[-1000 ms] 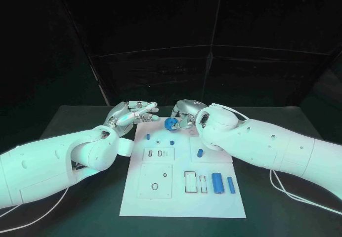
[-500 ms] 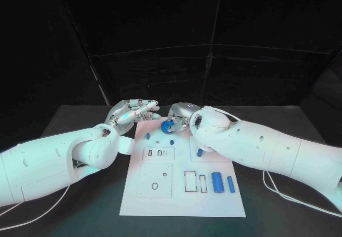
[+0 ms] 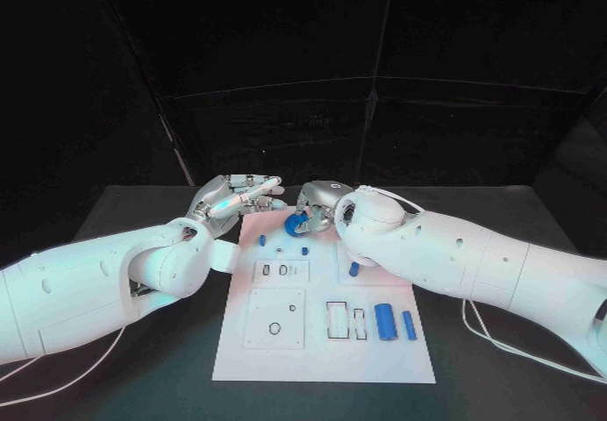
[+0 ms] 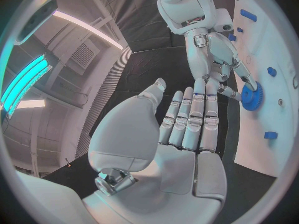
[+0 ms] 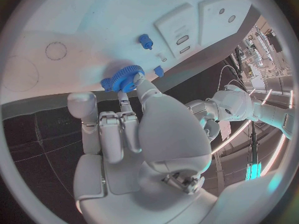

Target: Assemble the parts on the task board

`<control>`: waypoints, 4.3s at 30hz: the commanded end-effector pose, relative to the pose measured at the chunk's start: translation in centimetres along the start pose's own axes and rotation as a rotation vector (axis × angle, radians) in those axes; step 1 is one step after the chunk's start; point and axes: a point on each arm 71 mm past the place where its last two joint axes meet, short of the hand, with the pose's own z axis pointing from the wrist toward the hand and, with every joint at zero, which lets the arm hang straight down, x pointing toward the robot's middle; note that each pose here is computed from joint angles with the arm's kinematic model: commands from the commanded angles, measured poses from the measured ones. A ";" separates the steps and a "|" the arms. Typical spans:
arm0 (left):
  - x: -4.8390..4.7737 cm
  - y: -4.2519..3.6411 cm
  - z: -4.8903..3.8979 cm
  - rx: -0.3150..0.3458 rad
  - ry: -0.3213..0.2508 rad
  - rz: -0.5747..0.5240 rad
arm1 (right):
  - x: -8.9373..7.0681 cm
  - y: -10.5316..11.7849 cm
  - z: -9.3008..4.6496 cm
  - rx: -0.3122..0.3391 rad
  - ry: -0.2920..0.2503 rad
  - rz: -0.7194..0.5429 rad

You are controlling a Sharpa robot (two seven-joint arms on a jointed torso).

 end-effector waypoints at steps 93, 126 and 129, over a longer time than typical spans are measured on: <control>-0.09 -0.02 0.32 0.000 0.010 0.003 | -2.6 -18.8 -10.8 0.068 -0.069 0.317; -0.03 0.17 0.59 -0.003 0.010 0.003 | 0.1 -19.2 -9.8 0.086 0.004 0.327; -0.04 0.18 0.59 -0.004 0.010 0.003 | 0.3 -19.2 -9.7 0.088 0.009 0.324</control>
